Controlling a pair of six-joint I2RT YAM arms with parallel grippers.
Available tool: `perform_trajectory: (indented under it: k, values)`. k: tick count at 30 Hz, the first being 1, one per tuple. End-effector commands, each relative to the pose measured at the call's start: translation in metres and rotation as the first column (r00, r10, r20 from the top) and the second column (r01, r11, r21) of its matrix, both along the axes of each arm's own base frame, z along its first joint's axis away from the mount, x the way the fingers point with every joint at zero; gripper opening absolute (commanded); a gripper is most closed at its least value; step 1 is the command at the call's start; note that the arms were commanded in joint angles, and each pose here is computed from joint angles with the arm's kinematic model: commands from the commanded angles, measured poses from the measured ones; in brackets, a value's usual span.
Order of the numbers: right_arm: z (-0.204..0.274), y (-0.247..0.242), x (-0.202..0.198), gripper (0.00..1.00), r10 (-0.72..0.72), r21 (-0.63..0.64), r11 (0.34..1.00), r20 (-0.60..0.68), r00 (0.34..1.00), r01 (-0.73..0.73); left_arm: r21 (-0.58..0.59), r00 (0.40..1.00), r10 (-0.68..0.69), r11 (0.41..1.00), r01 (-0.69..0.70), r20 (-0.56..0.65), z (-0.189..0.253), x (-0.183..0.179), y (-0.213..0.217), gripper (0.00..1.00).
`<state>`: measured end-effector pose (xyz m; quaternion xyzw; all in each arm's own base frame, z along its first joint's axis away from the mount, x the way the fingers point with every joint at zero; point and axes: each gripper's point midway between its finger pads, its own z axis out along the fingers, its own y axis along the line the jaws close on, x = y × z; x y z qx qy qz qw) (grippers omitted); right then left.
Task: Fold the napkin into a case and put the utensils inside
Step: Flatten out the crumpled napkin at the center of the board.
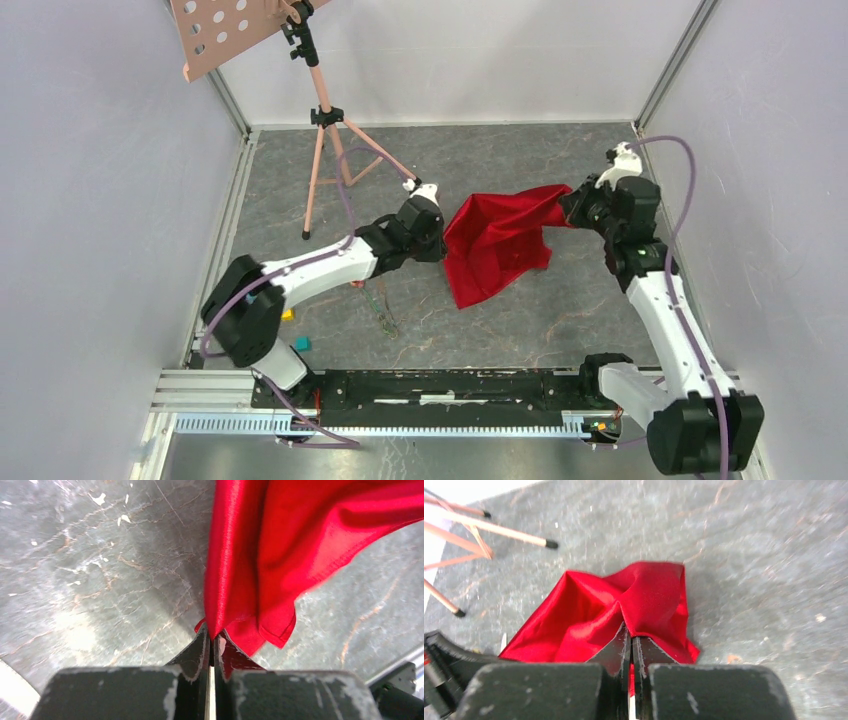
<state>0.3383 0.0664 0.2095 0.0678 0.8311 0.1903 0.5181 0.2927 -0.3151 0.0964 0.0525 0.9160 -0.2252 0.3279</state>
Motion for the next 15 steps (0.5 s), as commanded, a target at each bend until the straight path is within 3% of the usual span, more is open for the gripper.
perform_trajectory:
  k: [1, 7, 15]
  values:
    - [0.077, -0.028, -0.009, 0.0, -0.098, -0.095, 0.989, 0.175, 0.98, 0.116, 0.027, 0.991, -0.021, 0.999, 0.017, 0.129, 0.061, -0.007, 0.028, 0.02]
    - [0.152, -0.03, -0.033, 0.01, -0.102, -0.075, 0.988, 0.318, 0.943, 0.132, 0.015, 0.951, -0.049, 0.999, 0.046, 0.306, 0.162, -0.028, 0.066, 0.02]
    - [0.229, -0.031, -0.089, 0.0, -0.103, -0.034, 0.99, 0.468, 0.877, 0.134, -0.168, 0.843, -0.074, 0.967, 0.191, 0.533, 0.292, -0.082, 0.097, 0.02]
